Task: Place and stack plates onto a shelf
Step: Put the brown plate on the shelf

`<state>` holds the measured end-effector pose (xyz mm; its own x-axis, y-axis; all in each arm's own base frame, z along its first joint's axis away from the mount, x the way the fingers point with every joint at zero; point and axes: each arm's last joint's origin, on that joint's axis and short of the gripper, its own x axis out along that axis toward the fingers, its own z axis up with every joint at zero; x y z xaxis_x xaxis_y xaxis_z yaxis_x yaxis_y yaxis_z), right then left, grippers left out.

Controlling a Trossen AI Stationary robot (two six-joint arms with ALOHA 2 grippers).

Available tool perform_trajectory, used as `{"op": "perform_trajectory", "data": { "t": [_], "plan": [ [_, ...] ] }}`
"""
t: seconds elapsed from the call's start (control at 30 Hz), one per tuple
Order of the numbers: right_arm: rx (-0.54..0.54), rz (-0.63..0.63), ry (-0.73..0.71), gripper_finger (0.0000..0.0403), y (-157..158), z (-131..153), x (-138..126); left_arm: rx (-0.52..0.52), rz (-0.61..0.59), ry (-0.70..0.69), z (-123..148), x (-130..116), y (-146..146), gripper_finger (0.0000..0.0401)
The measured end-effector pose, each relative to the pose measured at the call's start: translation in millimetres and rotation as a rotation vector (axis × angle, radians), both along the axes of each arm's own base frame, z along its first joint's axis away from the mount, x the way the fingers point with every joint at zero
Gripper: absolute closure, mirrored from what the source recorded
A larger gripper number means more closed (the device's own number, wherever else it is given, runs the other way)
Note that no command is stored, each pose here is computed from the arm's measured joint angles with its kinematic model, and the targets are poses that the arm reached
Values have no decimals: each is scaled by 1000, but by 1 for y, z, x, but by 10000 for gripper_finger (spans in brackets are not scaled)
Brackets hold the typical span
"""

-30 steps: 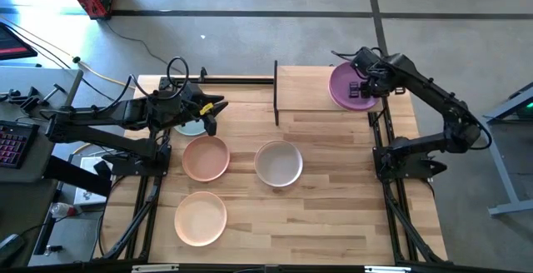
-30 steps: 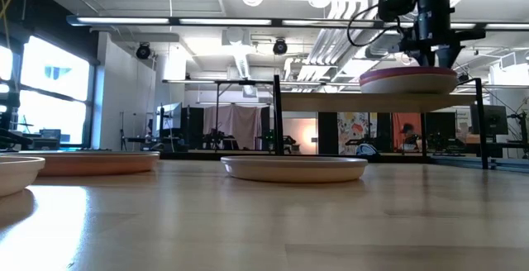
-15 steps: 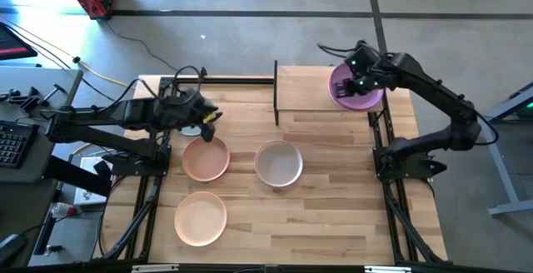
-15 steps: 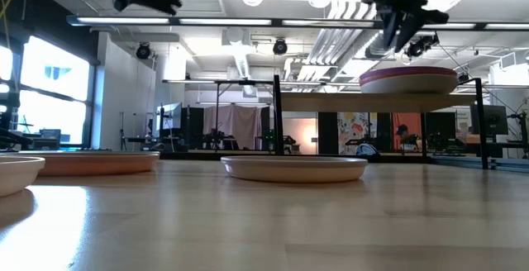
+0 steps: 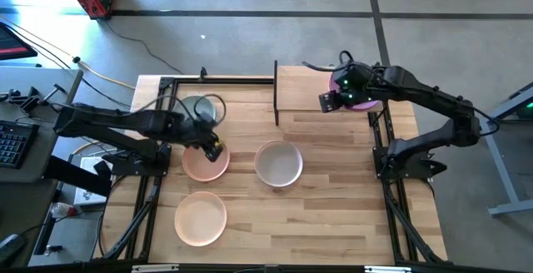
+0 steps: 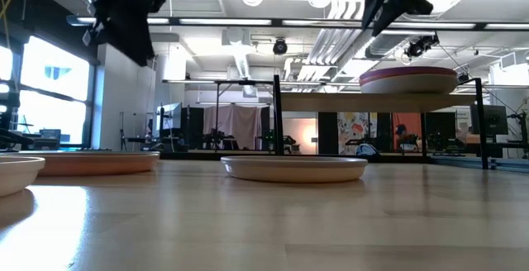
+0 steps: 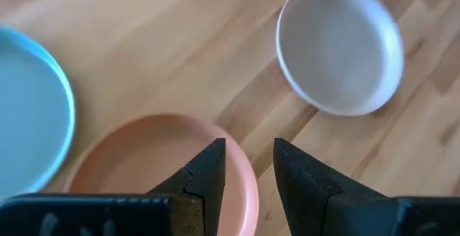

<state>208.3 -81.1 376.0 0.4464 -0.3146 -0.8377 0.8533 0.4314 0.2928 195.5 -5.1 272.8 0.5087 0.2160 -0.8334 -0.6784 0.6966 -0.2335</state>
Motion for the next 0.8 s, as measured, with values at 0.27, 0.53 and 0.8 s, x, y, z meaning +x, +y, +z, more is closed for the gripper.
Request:
{"op": "perform_trajectory", "data": {
  "t": [0.27, 0.53, 0.8],
  "plan": [
    [-4, 62, -12, 293, 14, 1, 6, -74, 34, 116, -29, 17, -18, 293],
    [-28, 108, 0, 293, 23, 1, 8, -93, 91, 240, -60, 34, -33, 293],
    [-47, 176, 14, 293, 30, 1, 10, -148, 94, 289, -88, 52, -49, 293]
  ]
}}
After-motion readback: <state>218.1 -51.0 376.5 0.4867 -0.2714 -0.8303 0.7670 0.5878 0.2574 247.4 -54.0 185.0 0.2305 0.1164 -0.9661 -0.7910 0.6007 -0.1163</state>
